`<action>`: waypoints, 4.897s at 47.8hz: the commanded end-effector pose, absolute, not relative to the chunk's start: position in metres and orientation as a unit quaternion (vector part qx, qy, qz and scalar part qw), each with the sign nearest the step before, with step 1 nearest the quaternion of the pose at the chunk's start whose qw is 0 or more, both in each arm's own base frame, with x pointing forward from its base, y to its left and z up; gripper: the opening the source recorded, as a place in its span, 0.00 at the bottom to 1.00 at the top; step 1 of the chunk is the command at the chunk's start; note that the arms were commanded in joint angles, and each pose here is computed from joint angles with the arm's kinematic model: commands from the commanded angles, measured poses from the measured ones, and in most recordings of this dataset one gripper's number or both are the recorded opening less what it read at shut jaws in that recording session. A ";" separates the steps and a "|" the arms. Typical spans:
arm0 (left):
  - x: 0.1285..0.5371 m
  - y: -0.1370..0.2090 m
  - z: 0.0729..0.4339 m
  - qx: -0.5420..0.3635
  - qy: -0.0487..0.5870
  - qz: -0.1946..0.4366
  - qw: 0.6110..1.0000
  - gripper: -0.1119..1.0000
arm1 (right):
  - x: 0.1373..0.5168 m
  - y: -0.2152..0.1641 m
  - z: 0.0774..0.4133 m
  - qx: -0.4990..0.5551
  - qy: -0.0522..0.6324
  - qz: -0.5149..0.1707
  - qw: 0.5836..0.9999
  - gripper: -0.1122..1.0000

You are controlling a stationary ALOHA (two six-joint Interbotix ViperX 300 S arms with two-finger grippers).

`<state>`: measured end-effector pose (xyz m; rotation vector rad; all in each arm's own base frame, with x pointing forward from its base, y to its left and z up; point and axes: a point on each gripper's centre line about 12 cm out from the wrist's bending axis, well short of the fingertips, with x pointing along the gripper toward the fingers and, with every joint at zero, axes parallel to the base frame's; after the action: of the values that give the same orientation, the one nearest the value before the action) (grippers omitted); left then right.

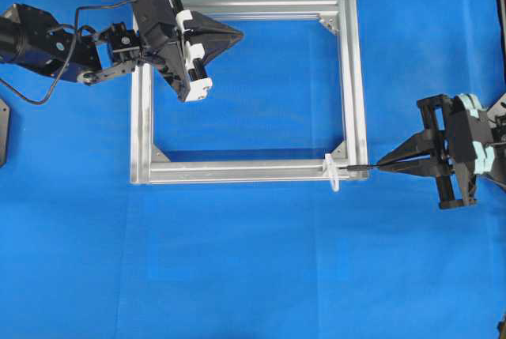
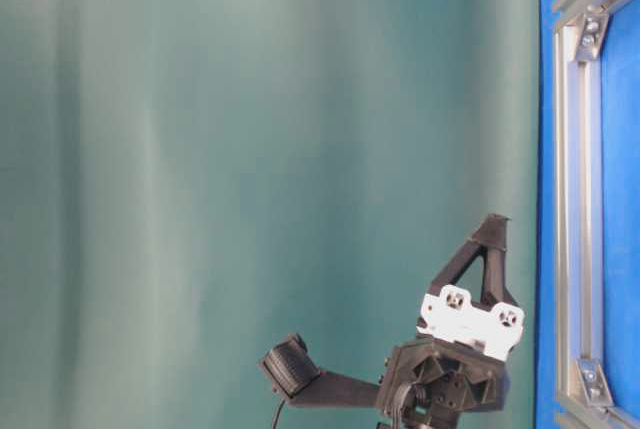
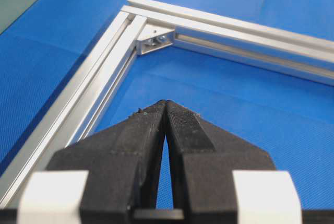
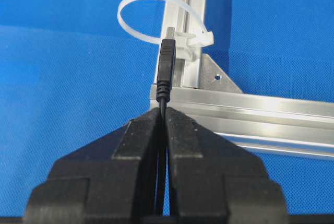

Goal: Insert the wire through the string loop located on the right side.
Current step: 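Carry the cable with the right gripper toward the white zip-tie loop, then push the USB plug through the zip-tie loop with the right gripper, then move the left gripper toward the plug emerging from the loop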

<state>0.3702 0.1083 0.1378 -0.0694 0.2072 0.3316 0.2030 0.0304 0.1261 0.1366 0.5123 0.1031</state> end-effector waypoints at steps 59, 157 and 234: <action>0.373 0.108 0.155 -0.031 0.078 0.162 0.983 0.10 | 0.207 0.031 0.132 0.068 0.238 0.053 0.967 0.07; 0.387 0.029 0.154 -0.051 0.080 0.062 0.994 0.10 | 0.268 0.040 0.123 0.071 0.233 0.052 0.968 0.07; 0.481 -0.045 0.174 -0.059 0.125 -0.023 0.990 0.10 | 0.269 0.040 0.124 0.071 0.232 0.052 0.969 0.07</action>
<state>0.4760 -0.0437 0.1586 -0.1170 0.2915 -0.0419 0.2638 0.0399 0.1172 0.1384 0.5004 0.1071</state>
